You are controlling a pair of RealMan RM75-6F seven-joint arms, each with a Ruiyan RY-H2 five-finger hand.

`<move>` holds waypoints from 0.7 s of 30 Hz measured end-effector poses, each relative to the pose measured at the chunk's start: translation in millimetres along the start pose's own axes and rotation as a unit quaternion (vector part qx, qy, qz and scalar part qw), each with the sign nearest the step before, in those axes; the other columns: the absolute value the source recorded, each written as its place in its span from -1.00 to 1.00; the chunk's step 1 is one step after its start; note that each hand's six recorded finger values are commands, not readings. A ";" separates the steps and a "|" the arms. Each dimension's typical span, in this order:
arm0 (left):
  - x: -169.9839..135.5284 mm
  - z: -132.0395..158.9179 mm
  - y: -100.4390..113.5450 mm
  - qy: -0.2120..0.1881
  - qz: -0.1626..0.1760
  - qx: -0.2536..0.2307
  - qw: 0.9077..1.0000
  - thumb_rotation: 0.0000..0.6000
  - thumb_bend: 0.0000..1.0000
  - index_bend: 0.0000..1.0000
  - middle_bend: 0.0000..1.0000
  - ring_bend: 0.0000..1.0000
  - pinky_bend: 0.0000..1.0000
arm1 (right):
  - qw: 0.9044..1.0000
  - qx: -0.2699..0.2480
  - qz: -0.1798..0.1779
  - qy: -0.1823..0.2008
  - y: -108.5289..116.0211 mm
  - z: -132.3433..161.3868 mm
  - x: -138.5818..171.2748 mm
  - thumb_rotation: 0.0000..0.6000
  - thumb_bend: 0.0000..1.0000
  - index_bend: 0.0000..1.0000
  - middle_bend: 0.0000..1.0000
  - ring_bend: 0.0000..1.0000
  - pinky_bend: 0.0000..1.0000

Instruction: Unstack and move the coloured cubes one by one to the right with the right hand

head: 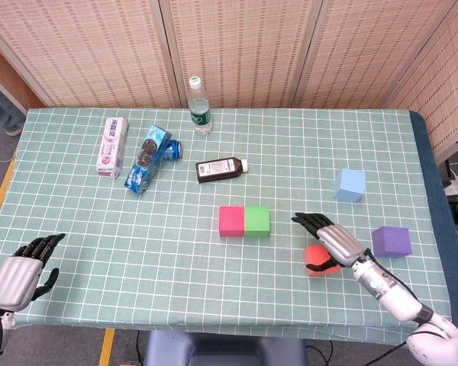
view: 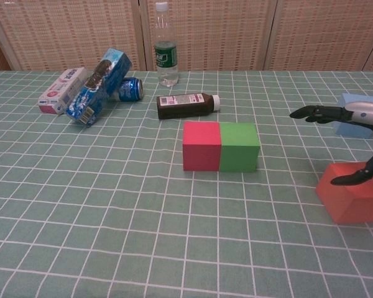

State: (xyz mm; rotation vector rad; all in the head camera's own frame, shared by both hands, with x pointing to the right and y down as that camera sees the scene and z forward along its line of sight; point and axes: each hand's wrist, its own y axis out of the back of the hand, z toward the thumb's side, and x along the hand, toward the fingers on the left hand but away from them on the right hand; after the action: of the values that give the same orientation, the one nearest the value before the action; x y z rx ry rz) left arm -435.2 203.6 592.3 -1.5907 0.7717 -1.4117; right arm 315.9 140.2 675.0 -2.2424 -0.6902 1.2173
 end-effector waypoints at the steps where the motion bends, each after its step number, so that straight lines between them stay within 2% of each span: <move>1: 0.1 -0.2 0.1 0.000 0.000 0.000 1.000 1.00 -0.06 -0.74 -0.62 -0.60 -0.22 | 1.000 0.001 -0.008 0.004 -1.2 1.8 -9.4 1.00 -0.88 -0.98 -1.00 -1.00 -1.00; 11: -1.8 -4.1 4.1 0.005 0.009 -0.007 1.000 1.00 -0.06 -0.74 -0.62 -0.60 -0.22 | 1.000 0.005 -0.028 0.004 -9.3 15.8 -79.6 1.00 -0.88 -0.88 -1.00 -1.00 -1.00; 21: -1.8 -3.3 3.5 0.002 0.007 -0.007 1.000 1.00 -0.06 -0.74 -0.62 -0.60 -0.23 | 1.000 0.007 -0.020 0.012 -22.4 29.1 -106.4 1.00 -0.88 -0.83 -1.00 -1.00 -1.00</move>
State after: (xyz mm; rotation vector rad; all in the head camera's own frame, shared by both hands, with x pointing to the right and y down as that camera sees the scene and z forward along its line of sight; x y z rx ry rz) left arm -438.5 203.0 588.4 -1.5895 0.7953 -1.4032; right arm 236.2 94.6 740.0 -2.2178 -0.7119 1.1718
